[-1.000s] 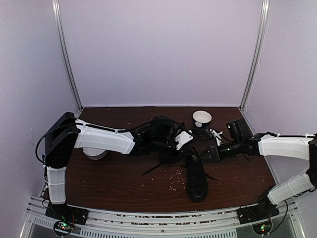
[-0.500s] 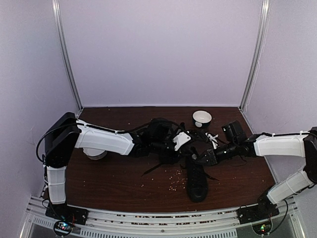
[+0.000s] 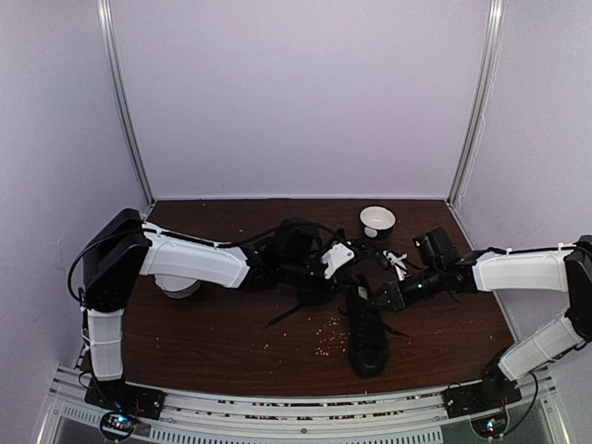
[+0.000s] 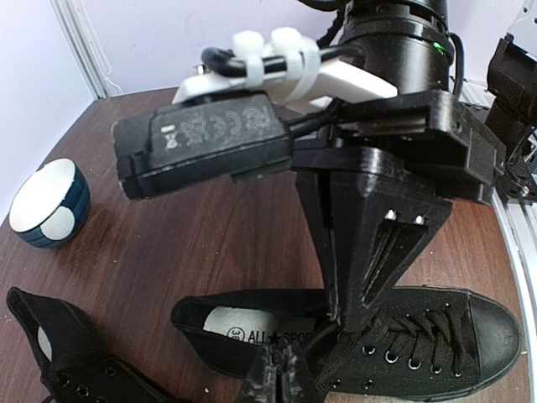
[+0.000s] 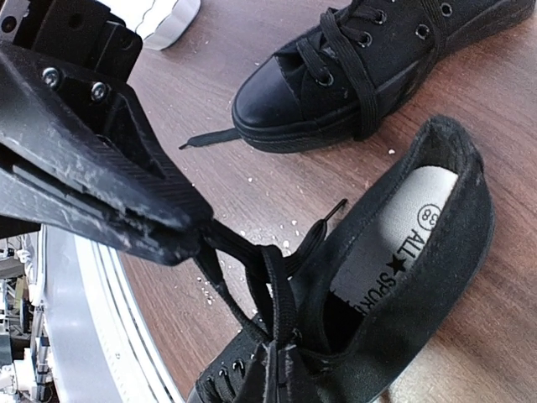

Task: Tie the shoes
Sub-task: Tie the loops with the shoelace on the shoe.

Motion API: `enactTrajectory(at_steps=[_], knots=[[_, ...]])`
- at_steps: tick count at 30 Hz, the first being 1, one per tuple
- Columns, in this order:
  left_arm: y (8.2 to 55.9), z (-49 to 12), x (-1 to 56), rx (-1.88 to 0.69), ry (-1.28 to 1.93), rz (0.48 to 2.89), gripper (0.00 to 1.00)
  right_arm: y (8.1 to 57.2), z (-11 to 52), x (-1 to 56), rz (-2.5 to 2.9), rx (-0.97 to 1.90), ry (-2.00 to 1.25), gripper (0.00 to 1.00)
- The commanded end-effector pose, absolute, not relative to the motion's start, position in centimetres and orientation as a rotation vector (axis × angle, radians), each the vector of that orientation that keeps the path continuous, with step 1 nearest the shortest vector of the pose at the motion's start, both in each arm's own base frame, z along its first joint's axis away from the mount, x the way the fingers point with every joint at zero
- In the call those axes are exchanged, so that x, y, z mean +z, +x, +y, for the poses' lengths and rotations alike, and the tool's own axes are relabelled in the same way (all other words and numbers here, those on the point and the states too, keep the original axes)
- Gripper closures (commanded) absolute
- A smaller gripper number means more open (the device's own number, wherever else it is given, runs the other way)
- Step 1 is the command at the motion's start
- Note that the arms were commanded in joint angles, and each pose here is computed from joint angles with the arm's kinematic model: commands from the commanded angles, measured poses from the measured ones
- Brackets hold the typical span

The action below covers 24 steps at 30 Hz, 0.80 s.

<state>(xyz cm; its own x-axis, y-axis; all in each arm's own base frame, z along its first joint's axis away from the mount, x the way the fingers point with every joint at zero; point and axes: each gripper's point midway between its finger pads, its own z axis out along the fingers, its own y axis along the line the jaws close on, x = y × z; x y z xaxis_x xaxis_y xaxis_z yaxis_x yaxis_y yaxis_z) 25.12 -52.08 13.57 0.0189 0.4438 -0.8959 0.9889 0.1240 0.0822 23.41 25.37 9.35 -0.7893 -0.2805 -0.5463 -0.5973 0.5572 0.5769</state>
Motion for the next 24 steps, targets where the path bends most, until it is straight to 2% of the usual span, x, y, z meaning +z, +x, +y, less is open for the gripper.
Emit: enactTrajectory(at_steps=[1,12,15,17,20,22,24], knots=[[25.3,-51.8,14.8,-0.822,1.423,1.513,1.00,23.7,25.2,10.6,2.370,1.060,-0.733,1.00],[26.6,-51.6,13.0,-0.730,1.448,1.509,0.98,23.3,25.0,11.3,2.367,1.064,-0.730,1.00],[26.3,-51.2,13.3,-0.732,1.498,1.463,0.76,23.3,25.1,11.6,2.361,1.072,-0.734,1.00],[26.1,-50.6,14.1,-0.759,1.542,1.402,0.57,23.4,25.2,11.7,2.358,1.074,-0.737,1.00],[25.0,-49.8,15.6,-0.802,1.626,1.265,0.38,23.4,25.2,11.7,2.361,1.075,-0.738,1.00],[24.3,-49.7,16.0,-0.795,1.676,1.180,0.29,23.4,25.2,11.7,2.359,1.076,-0.735,1.00],[23.8,-50.0,16.2,-0.796,1.709,1.110,0.28,23.4,25.3,11.8,2.355,1.082,-0.729,1.00]])
